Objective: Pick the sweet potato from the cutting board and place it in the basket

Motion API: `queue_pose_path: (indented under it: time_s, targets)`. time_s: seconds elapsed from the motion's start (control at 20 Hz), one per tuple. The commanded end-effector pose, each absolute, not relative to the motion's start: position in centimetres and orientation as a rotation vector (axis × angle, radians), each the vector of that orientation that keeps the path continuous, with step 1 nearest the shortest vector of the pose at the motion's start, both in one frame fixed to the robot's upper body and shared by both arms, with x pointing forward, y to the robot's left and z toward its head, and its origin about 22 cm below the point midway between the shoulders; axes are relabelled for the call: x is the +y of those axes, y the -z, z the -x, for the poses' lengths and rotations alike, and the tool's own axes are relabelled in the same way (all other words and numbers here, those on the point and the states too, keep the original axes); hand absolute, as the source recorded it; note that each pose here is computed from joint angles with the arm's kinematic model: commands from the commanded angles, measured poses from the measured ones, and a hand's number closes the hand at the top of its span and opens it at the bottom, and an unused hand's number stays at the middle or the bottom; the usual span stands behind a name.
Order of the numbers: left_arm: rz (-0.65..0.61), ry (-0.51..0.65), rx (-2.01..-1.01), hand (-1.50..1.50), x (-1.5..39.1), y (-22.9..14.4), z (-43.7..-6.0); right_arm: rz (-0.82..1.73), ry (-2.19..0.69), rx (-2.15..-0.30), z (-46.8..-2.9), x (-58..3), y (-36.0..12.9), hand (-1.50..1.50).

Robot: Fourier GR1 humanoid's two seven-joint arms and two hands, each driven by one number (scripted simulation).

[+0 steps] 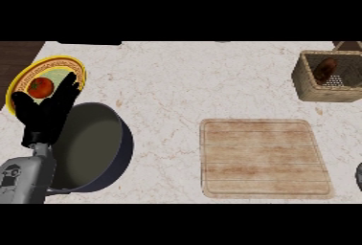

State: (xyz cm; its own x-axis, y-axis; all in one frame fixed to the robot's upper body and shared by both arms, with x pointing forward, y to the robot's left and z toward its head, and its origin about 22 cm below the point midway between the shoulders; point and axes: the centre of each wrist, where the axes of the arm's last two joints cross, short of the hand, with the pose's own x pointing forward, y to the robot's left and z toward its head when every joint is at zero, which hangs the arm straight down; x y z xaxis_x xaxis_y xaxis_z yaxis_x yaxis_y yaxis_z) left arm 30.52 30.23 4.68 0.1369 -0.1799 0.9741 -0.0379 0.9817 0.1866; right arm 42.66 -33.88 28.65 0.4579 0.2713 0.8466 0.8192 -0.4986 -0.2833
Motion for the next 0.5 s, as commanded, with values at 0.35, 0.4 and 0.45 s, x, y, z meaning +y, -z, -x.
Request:
queue_pose_path:
  time_s: [0.35,0.4,0.45]
  targets:
    - [-0.211,0.061,-1.351,0.00,32.0,-3.2,-29.1,1.706,1.193,-0.904,-39.2,-26.1,-26.2,-1.50]
    - [-0.213,0.057,-1.358,0.00,32.2,-3.6,-28.9,1.707,1.174,-0.885,-38.6,-26.4,-26.1,-1.50]
    - [-0.183,0.068,-1.355,0.00,30.6,-2.7,-29.2,1.717,1.150,-0.886,-38.8,-26.0,-24.9,-1.50]
